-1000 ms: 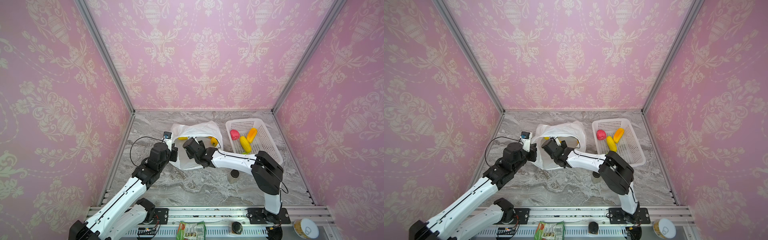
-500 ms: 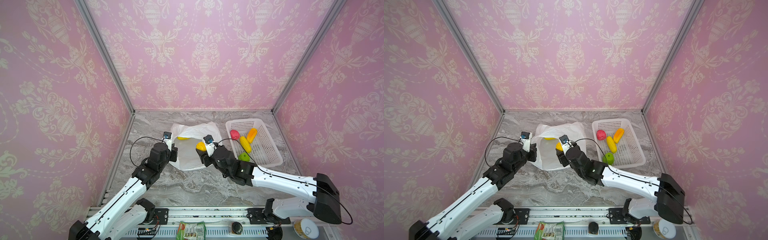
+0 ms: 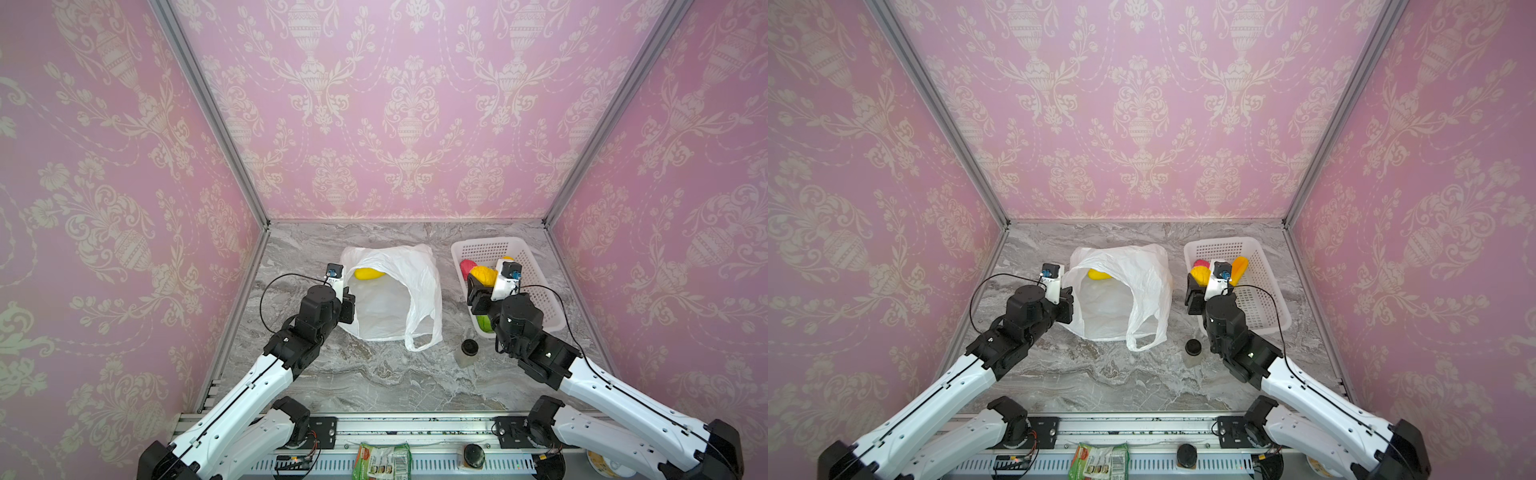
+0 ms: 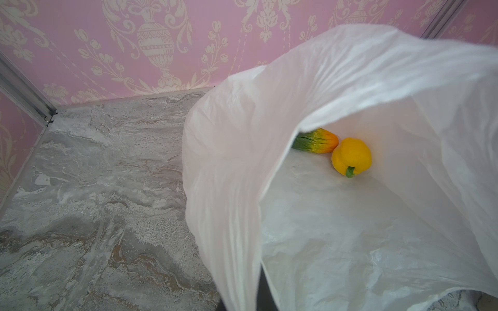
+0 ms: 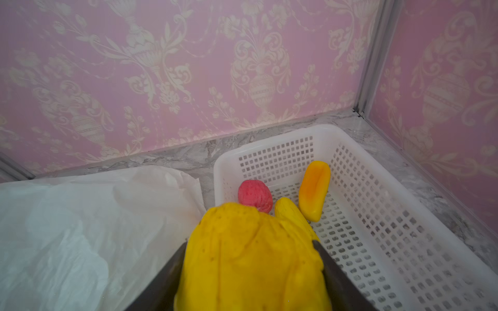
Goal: Untie the knot of the plastic bag and take out the fruit
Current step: 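Open the right gripper to drop the lemon into the basket, then move the open right gripper back into the bag mouth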
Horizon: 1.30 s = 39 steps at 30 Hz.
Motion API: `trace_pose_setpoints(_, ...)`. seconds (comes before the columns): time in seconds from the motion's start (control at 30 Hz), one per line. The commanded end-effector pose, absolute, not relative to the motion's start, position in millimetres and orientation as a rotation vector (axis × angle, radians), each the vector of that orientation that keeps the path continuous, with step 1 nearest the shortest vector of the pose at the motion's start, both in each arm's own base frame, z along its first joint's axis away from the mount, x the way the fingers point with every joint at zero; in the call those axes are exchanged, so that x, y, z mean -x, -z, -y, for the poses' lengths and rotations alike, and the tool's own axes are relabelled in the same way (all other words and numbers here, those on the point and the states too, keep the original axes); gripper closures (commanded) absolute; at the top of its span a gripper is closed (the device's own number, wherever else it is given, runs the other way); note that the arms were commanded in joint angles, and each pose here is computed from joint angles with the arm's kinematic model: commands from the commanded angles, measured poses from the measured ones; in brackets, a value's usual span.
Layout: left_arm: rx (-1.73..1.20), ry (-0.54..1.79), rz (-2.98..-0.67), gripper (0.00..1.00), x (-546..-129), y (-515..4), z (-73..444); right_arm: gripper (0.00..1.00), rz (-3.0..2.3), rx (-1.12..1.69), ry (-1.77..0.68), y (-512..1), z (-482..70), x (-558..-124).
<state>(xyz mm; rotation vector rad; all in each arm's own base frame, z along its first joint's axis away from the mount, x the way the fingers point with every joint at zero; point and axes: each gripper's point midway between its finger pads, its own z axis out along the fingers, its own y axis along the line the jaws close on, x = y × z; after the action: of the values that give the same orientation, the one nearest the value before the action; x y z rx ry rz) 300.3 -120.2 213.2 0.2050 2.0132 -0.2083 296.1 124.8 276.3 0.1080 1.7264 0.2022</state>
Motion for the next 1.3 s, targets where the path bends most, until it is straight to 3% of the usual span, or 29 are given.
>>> trace_pose_setpoints(0.0, -0.181, 0.186, -2.017, 1.00, -302.2, -214.6, 116.1, 0.63, -1.734, -0.198, -0.130, -273.6, -103.9, -294.9)
trace_pose_setpoints(0.17, -0.182, 0.185, -2.018, 1.00, -302.3, -214.2, 115.9, 0.63, -1.839, -0.381, 0.005, -239.2, -62.1, -308.2)
trace_pose_setpoints(0.53, -0.182, 0.182, -2.019, 1.00, -302.5, -214.1, 115.9, 0.68, -2.147, -0.674, -0.133, -125.1, -23.2, -351.3)
trace_pose_setpoints(1.0, -0.183, 0.180, -2.021, 1.00, -302.9, -214.0, 116.0, 0.16, -2.154, -0.687, -0.128, -114.2, -18.7, -353.5)
trace_pose_setpoints(1.27, -0.182, 0.184, -2.020, 1.00, -302.7, -214.2, 116.2, 0.06, -2.077, -0.629, -0.213, -138.7, -24.8, -344.6)
